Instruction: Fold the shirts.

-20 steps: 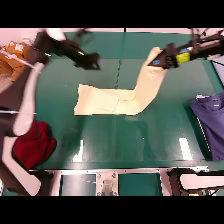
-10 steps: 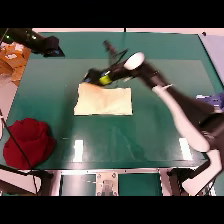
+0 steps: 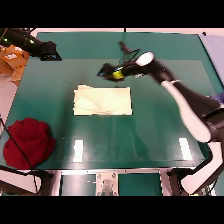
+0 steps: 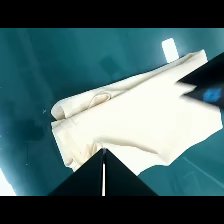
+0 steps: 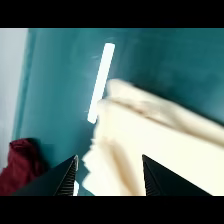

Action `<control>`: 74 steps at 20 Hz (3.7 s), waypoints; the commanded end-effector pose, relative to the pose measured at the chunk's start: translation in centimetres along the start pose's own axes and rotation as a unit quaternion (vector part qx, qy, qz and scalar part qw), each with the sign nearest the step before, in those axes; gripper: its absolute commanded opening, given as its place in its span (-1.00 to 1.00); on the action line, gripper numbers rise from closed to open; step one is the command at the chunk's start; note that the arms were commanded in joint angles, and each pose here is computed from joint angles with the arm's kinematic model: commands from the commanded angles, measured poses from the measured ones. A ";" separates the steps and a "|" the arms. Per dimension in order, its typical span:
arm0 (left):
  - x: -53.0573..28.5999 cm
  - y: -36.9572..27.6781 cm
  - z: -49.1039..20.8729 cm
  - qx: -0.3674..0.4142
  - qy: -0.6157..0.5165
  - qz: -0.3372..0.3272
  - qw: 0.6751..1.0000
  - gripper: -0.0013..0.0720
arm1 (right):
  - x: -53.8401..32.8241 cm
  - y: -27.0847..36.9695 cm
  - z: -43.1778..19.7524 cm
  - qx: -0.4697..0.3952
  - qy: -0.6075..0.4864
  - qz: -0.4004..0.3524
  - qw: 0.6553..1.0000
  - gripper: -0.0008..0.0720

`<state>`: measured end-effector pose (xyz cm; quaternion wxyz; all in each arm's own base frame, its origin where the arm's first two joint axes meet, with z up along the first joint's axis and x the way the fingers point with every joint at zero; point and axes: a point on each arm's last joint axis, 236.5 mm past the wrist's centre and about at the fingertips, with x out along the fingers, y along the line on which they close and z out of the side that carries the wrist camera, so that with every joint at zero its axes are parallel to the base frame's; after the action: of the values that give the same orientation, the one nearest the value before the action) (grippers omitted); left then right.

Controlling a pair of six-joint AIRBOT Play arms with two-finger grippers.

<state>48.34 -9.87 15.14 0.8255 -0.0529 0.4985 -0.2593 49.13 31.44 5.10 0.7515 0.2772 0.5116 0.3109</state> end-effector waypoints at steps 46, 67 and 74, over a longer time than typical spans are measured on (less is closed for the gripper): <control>-0.1 -0.6 -1.5 -0.016 0.032 -0.012 0.999 -0.89 | -58.3 -29.8 -20.4 0.479 -0.240 -0.409 0.739 -0.94; -4.3 -2.5 -0.1 -0.025 -0.027 0.015 0.999 -0.90 | -42.0 -23.0 -4.5 0.270 -0.210 -0.286 0.895 -0.93; 0.3 -5.9 -13.3 -0.071 0.065 0.012 0.995 -0.90 | -26.1 -15.0 -11.0 0.112 -0.040 -0.242 0.963 -0.94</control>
<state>39.26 -11.88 14.10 0.8020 -0.0802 0.5459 -0.2290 36.39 -3.19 8.21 0.7907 0.2908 0.5383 -0.0221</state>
